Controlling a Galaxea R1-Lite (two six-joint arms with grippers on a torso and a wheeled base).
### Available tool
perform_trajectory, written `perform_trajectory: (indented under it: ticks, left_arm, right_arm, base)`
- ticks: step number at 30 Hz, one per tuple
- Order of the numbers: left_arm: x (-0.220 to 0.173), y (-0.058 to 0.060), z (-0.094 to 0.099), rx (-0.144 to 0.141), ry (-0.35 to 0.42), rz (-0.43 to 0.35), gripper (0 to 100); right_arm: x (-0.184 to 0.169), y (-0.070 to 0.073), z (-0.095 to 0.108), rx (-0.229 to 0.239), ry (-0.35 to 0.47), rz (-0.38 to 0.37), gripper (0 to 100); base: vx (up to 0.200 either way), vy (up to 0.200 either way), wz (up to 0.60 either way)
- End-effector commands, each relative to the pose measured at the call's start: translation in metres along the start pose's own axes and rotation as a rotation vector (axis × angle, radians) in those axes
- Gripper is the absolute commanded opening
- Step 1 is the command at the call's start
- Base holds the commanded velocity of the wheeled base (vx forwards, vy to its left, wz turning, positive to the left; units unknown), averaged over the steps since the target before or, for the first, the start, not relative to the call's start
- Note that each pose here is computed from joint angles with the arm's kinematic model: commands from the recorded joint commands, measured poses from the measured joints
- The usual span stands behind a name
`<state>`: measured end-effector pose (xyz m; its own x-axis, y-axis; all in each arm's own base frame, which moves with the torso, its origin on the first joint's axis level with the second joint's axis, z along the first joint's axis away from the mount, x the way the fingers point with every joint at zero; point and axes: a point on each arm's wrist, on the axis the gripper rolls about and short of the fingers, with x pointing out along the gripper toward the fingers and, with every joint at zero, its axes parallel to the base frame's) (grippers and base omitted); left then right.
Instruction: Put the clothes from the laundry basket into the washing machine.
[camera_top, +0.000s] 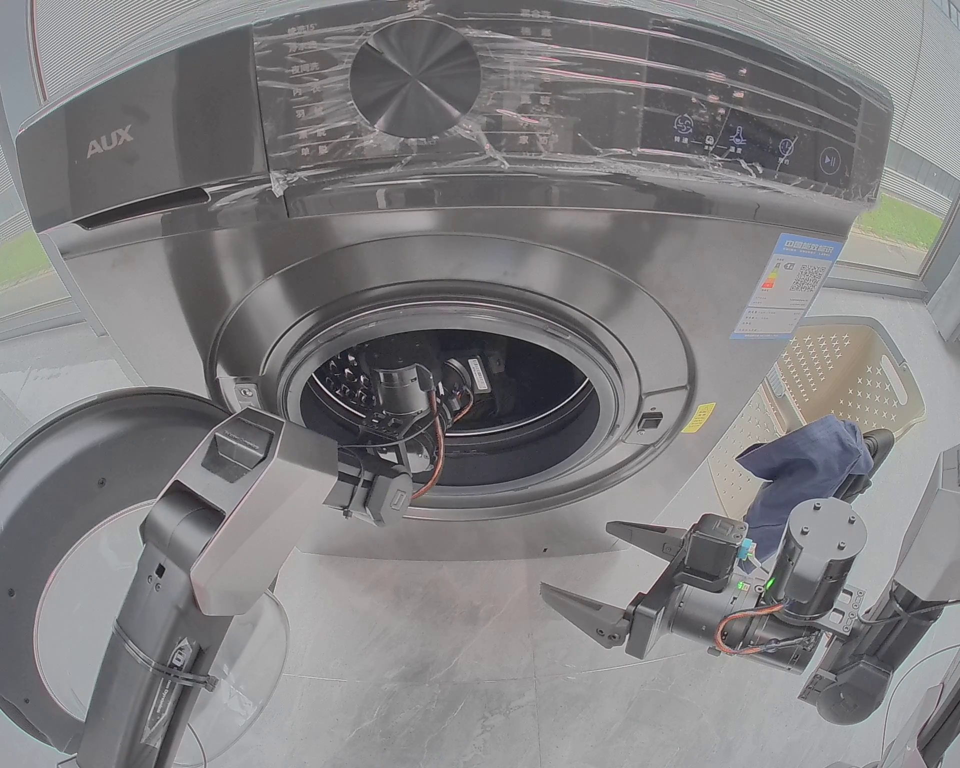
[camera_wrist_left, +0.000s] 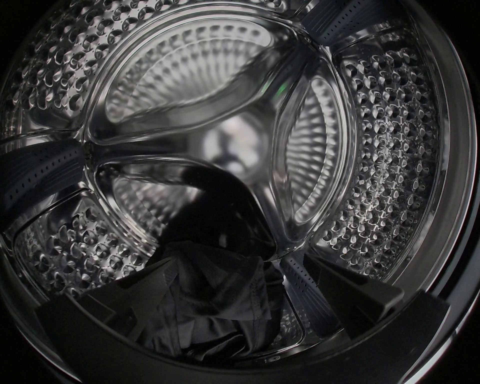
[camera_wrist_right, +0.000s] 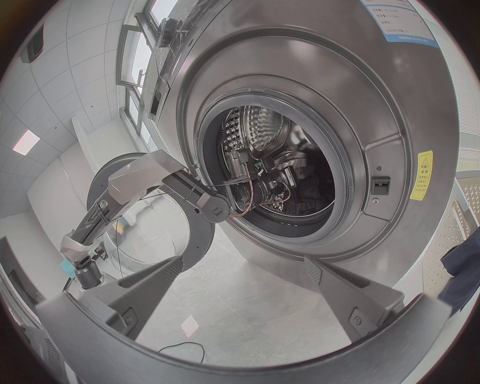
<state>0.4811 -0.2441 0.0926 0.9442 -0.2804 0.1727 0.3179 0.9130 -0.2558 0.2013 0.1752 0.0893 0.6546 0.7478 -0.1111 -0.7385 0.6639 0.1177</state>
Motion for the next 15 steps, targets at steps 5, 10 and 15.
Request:
perform_trajectory:
  ticks: [5, 10, 15]
  left_arm:
    - [-0.018, -0.005, 0.01, 0.019, 0.087, 0.044, 100]
    - [-0.032, -0.02, 0.019, 0.021, 0.114, 0.02, 100]
    - [-0.039, -0.04, 0.035, 0.011, 0.083, -0.023, 100]
  right_arm:
    - [0.0, 0.0, -0.001, 0.001, 0.004, 0.002, 100]
    - [0.0, 0.0, 0.0, 0.001, 0.001, 0.0, 100]
    - [0.0, 0.0, 0.0, 0.001, 0.001, 0.0, 100]
  base:
    - [0.0, 0.0, 0.0]
    - [0.0, 0.0, 0.0]
    - [0.0, 0.0, 0.0]
